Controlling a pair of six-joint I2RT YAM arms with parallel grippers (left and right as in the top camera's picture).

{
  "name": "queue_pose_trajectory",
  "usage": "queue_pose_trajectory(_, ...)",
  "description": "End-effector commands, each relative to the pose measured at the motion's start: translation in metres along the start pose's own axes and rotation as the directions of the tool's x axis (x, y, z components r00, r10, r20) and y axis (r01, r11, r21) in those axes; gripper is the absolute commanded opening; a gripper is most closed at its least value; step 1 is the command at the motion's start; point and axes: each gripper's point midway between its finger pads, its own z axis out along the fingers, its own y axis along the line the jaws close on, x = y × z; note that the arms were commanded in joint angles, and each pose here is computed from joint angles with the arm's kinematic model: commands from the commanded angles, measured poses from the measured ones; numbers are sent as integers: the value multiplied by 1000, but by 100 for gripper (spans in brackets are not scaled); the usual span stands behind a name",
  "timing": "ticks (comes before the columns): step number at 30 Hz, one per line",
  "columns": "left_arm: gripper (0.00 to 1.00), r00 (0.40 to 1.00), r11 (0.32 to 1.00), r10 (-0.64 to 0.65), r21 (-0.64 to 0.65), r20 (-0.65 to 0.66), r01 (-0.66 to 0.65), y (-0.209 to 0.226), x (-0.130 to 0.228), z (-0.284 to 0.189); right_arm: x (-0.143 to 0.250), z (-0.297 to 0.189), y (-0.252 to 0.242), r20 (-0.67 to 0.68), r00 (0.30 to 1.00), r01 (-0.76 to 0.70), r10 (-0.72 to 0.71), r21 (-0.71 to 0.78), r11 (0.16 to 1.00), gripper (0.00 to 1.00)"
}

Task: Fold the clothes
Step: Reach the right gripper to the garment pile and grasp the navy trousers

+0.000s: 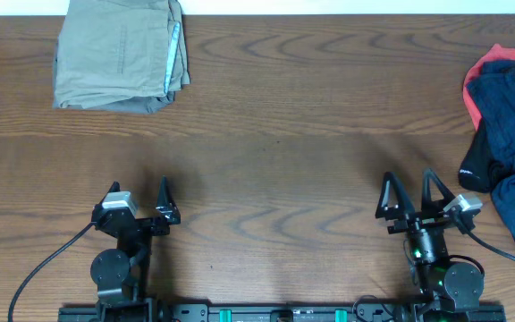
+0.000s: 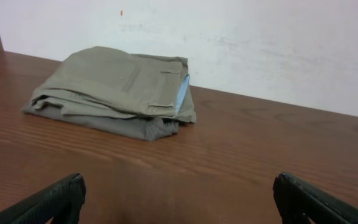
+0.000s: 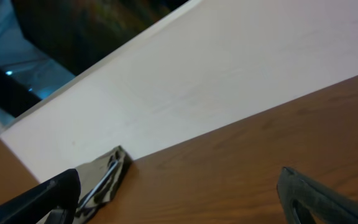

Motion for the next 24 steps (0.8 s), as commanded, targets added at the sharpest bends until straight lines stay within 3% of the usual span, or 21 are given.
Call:
queue_pose_trajectory(1,98,999,1000,13,7,-48,-13,0,15,0,-4,-1,8,10,1000,16,-15,-42,999,99)
queue_pose_trajectory(5,98,999,1000,13,7,-48,-13,0,15,0,-29,-3,20,122,984,136,-127,-69,988,99)
queue_pose_trajectory(12,98,999,1000,13,7,-48,-13,0,15,0,-83,-4,33,222,934,282,-281,31,959,99)
queue_pose_trajectory(18,98,999,1000,13,7,-48,-13,0,15,0,-107,25,22,133,914,358,-383,181,916,99)
queue_pose_trajectory(24,98,999,1000,13,7,-48,-13,0,15,0,-122,71,-19,-72,899,421,-433,417,805,99)
